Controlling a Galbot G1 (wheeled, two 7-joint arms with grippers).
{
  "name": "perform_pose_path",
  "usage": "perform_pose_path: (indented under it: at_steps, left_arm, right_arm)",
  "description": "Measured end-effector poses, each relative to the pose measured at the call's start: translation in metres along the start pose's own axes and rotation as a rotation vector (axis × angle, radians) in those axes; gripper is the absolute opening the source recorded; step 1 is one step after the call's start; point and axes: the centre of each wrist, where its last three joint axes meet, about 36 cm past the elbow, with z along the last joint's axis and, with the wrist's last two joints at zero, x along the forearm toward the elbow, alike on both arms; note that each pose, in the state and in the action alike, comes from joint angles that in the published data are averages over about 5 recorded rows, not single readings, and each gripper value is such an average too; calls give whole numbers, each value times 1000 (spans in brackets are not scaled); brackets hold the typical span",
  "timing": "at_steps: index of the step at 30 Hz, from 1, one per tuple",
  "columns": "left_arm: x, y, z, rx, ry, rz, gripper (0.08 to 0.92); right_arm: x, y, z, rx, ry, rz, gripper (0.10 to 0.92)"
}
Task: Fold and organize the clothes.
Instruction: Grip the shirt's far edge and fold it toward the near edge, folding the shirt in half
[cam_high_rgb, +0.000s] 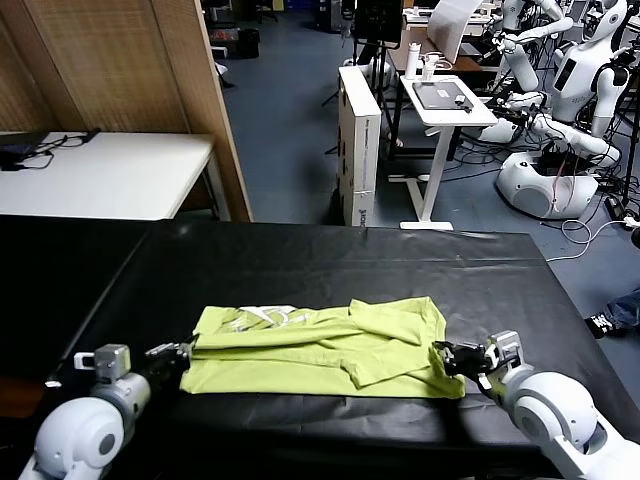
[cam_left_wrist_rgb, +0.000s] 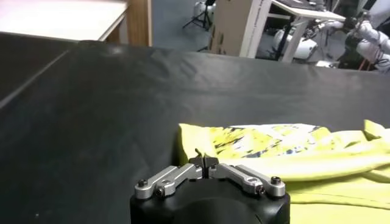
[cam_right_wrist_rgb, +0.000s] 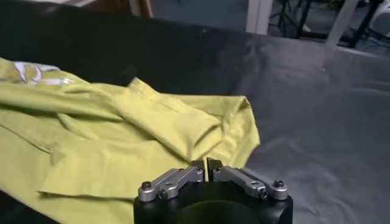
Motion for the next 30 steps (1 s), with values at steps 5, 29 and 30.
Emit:
perform_pose_path:
  at_steps: [5,29,30]
  left_arm:
    - [-2,-4,2,-3,5,8,171]
    - [-6,-13,5,-19,17,28,171]
    - [-6,-13,5,-19,17,27,171]
  right_arm:
    - [-4,-2,1,-5,5,0,701]
    - [-13,-2,-2,-4,2,-18,189]
    - [-13,-2,-2,-3,1,-17,161]
